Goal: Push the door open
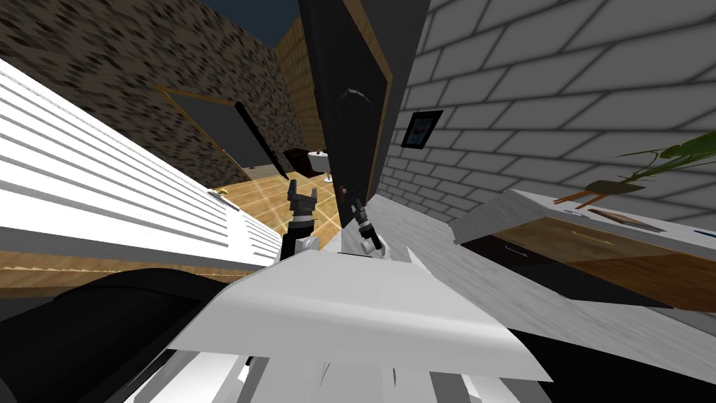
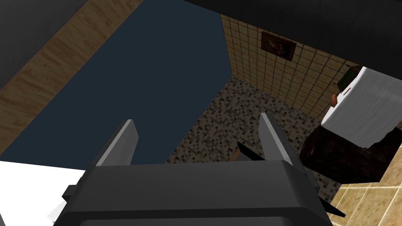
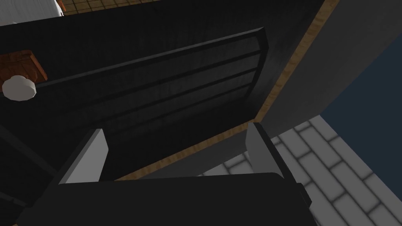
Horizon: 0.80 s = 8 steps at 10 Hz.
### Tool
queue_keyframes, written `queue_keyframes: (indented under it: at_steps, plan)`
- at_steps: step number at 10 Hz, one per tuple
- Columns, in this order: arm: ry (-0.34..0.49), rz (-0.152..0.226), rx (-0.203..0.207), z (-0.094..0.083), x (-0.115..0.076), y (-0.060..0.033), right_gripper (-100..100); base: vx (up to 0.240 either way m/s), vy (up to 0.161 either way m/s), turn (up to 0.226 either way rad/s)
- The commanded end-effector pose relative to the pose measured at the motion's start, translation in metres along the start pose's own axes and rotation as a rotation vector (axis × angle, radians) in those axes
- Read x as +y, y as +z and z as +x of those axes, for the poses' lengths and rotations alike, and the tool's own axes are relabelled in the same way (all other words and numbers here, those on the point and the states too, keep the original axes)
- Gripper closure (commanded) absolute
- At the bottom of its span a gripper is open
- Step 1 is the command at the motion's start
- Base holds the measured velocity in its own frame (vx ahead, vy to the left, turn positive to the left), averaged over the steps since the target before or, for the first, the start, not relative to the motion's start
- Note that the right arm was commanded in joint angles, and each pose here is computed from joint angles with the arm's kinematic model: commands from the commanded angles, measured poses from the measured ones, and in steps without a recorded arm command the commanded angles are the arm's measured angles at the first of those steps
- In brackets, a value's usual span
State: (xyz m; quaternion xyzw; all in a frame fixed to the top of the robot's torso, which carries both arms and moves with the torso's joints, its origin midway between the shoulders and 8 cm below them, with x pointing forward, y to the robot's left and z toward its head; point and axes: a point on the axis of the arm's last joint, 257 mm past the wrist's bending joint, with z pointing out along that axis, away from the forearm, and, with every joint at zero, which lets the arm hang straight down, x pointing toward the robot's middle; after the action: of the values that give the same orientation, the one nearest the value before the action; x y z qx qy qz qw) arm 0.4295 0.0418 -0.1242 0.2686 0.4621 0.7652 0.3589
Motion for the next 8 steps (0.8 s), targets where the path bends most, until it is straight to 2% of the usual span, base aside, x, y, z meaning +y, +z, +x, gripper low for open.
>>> queue_keyframes:
  at_steps: [1,8]
  plan:
    - [0.02,0.035,0.044,0.019,-0.016,0.0026,-100,0.143,-0.029,-0.037]
    - [0.058,0.143,0.171,0.069,-0.062,0.0006,-100,0.13,-0.036,-0.025]
